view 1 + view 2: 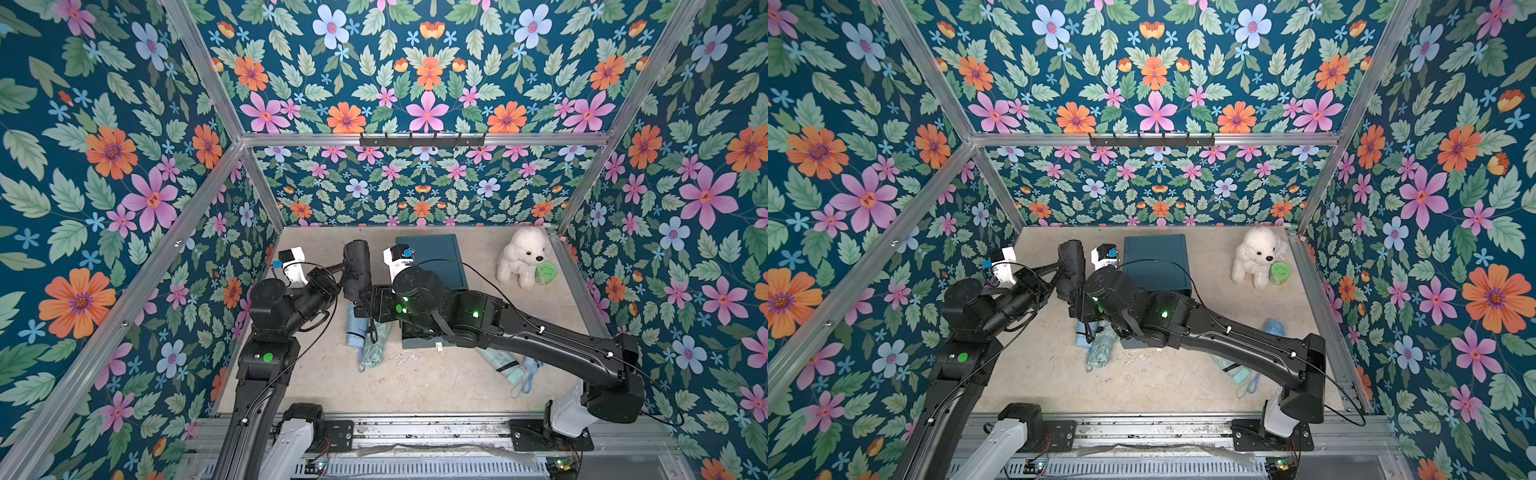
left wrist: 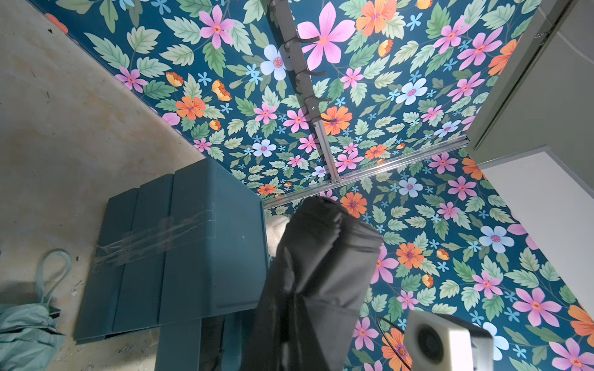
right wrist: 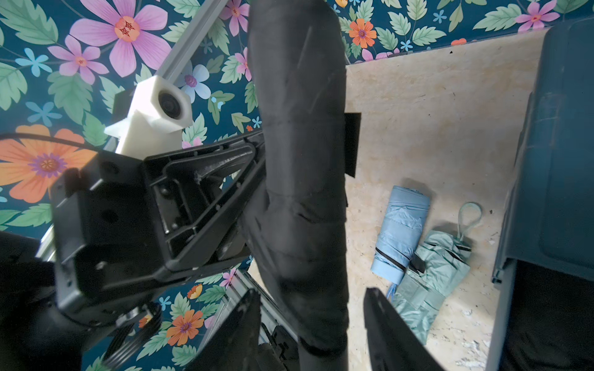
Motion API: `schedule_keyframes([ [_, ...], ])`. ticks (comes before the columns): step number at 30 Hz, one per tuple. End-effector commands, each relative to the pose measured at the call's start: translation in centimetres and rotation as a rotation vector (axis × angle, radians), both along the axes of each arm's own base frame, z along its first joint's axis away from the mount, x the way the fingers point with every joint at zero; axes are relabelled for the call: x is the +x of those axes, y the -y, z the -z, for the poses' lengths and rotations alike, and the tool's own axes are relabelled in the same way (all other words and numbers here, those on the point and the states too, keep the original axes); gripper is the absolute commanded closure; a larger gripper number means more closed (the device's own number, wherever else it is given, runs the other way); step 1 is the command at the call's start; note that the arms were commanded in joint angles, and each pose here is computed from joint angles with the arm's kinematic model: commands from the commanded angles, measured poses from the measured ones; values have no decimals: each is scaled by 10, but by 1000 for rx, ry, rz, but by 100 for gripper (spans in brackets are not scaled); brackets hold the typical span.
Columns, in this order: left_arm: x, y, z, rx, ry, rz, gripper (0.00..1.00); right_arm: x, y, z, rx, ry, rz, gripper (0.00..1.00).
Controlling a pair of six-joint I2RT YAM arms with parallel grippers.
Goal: Place the umbrella in the drawer by color
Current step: Pick up the umbrella from the center of the board.
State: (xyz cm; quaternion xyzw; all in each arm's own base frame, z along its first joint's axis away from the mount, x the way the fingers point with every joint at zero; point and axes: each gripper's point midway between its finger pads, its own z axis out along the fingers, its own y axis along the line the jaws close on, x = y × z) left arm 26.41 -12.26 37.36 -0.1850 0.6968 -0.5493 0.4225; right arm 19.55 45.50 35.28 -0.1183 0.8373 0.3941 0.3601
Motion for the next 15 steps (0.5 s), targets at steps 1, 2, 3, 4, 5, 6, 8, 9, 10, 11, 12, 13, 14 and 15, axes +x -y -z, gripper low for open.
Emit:
schedule_keyframes([
  [1, -4, 3, -22, -25, 76, 25, 100, 3, -8, 11, -44, 4, -7, 45],
  [2, -5, 4, -22, -25, 78, 28, 100, 3, -10, 12, -50, 5, -8, 45],
  [3, -6, 4, -23, -24, 82, 29, 100, 4, -11, 13, -54, 5, -6, 46],
  [4, -6, 4, -23, -23, 84, 30, 100, 6, -12, 13, -57, 4, -4, 47],
  [5, -6, 4, -23, -21, 85, 30, 100, 6, -14, 14, -58, 3, -5, 48],
  [6, -7, 4, -22, -20, 84, 33, 100, 8, -15, 15, -61, 1, -4, 49],
  [8, -6, 5, -19, -20, 76, 36, 100, 9, -16, 16, -66, 0, 0, 54],
  [9, -6, 5, -17, -20, 72, 37, 100, 11, -16, 16, -70, 0, 2, 58],
  [10, -6, 5, -16, -19, 71, 35, 100, 11, -17, 16, -68, -1, 2, 62],
  [11, -6, 4, -14, -17, 69, 31, 100, 11, -16, 14, -65, 1, 5, 68],
  [12, -5, 4, -13, -15, 67, 29, 100, 11, -16, 14, -64, 2, 6, 73],
  [13, -5, 4, -12, -13, 65, 27, 100, 11, -15, 13, -61, 2, 8, 76],
  [14, -5, 4, -10, -12, 61, 26, 100, 11, -15, 13, -63, 3, 7, 83],
  [15, -4, 3, -9, -9, 60, 25, 100, 12, -14, 12, -62, 3, 11, 90],
])
